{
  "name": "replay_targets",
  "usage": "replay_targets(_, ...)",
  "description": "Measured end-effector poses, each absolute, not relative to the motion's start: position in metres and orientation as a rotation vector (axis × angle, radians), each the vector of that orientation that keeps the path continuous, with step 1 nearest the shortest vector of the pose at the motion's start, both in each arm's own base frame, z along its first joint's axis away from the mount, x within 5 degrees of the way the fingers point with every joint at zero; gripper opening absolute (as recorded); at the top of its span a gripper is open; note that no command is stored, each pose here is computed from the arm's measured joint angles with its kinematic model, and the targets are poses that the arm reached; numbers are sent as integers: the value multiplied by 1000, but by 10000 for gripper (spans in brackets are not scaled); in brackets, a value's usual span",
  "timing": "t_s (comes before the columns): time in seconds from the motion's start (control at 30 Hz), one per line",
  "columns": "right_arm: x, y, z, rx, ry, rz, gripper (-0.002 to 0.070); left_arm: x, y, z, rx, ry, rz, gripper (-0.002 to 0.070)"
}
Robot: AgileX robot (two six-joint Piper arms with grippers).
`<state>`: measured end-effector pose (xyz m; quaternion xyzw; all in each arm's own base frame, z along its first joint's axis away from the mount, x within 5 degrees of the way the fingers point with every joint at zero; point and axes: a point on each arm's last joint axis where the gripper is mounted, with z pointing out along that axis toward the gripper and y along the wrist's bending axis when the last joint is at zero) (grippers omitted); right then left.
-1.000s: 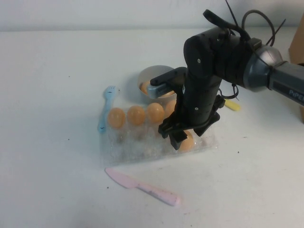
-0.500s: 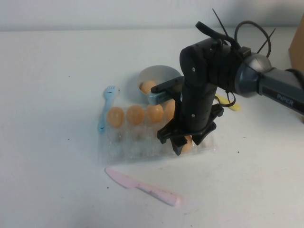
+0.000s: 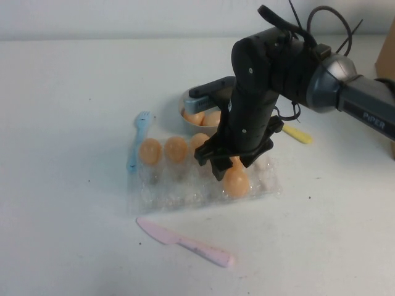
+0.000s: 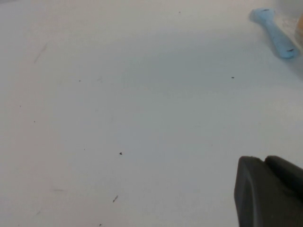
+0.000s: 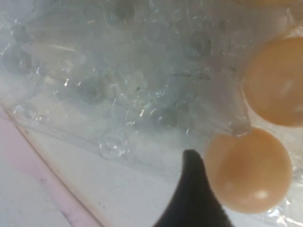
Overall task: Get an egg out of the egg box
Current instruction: Pick up the egg from the plastic box
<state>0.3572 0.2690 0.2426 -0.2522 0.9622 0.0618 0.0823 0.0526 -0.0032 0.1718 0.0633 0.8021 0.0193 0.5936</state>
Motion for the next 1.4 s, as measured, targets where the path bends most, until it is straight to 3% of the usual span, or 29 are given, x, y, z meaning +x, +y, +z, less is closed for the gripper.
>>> replay_targets(0.67, 362, 272, 227, -761, 2903, 164, 441, 53, -3, 172, 147, 1864, 45, -3)
replay_targets(0.9, 362, 272, 226, -765, 2901, 157, 404, 53, -3, 172, 147, 1864, 45, -3)
replay_targets(1.23, 350, 263, 271, -773, 2801, 202, 388, 53, -3, 172, 147, 1864, 45, -3)
replay_targets(1.4, 343, 257, 265, -788, 2831, 169, 388, 53, -3, 172, 147, 1864, 45, -3)
